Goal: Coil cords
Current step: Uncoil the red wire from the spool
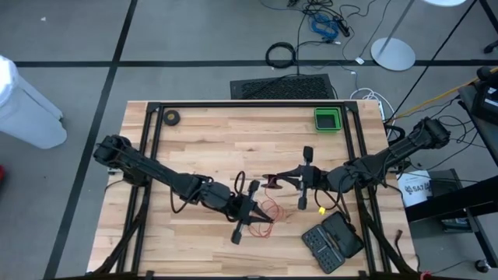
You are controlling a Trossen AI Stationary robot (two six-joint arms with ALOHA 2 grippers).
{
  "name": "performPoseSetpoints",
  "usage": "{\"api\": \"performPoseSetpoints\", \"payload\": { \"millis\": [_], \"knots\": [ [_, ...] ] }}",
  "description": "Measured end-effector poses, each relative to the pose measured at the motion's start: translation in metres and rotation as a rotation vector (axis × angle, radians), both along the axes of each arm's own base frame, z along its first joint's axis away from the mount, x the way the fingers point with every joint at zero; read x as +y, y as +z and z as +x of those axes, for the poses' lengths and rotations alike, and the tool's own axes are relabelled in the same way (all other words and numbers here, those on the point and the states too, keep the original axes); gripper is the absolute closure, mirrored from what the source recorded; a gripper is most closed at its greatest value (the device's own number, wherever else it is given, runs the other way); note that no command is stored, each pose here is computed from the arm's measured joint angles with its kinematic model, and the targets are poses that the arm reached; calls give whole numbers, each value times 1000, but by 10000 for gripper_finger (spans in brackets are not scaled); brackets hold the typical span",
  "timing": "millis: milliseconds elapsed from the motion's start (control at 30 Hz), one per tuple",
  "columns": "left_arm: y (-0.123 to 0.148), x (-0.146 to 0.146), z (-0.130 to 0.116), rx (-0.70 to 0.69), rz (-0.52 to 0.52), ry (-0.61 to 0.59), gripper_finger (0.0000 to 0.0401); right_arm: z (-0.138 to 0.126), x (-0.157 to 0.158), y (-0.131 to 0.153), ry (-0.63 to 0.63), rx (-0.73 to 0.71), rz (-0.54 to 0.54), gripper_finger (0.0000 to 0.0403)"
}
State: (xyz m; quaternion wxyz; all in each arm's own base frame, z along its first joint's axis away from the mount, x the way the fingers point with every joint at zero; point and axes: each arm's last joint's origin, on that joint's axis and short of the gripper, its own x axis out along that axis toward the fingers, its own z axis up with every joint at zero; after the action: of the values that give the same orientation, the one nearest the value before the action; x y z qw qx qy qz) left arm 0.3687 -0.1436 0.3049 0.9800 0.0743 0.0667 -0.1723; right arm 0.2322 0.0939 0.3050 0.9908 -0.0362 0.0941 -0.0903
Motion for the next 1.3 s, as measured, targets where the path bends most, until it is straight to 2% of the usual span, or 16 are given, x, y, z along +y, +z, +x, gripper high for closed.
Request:
{"api": "performPoseSetpoints", "payload": {
  "millis": [267, 500, 733, 833, 1033, 1200, 1300],
  "knots": [
    [6, 1, 1, -58, -14, 68, 400, 2, -2, -1, -17, 1, 20, 402],
    [11, -14, 1, -178, -49, 35, 400, 11, -8, -8, -54, 23, 19, 402],
    [-3, -23, 13, -253, -77, -6, 400, 16, -10, -13, -73, 34, 27, 403],
    [-14, -21, 19, -224, -64, -25, 400, 16, -10, -13, -72, 34, 27, 403],
    [-31, -11, 26, -95, -26, -143, 400, 12, -10, -8, -63, 22, 18, 403],
    [-43, -5, 26, 31, 1, -143, 398, -4, -9, 8, -30, -40, 38, 403],
    [-49, -5, 25, 88, 20, -132, 380, -15, -5, 16, 3, -68, 53, 403]
  ]
}}
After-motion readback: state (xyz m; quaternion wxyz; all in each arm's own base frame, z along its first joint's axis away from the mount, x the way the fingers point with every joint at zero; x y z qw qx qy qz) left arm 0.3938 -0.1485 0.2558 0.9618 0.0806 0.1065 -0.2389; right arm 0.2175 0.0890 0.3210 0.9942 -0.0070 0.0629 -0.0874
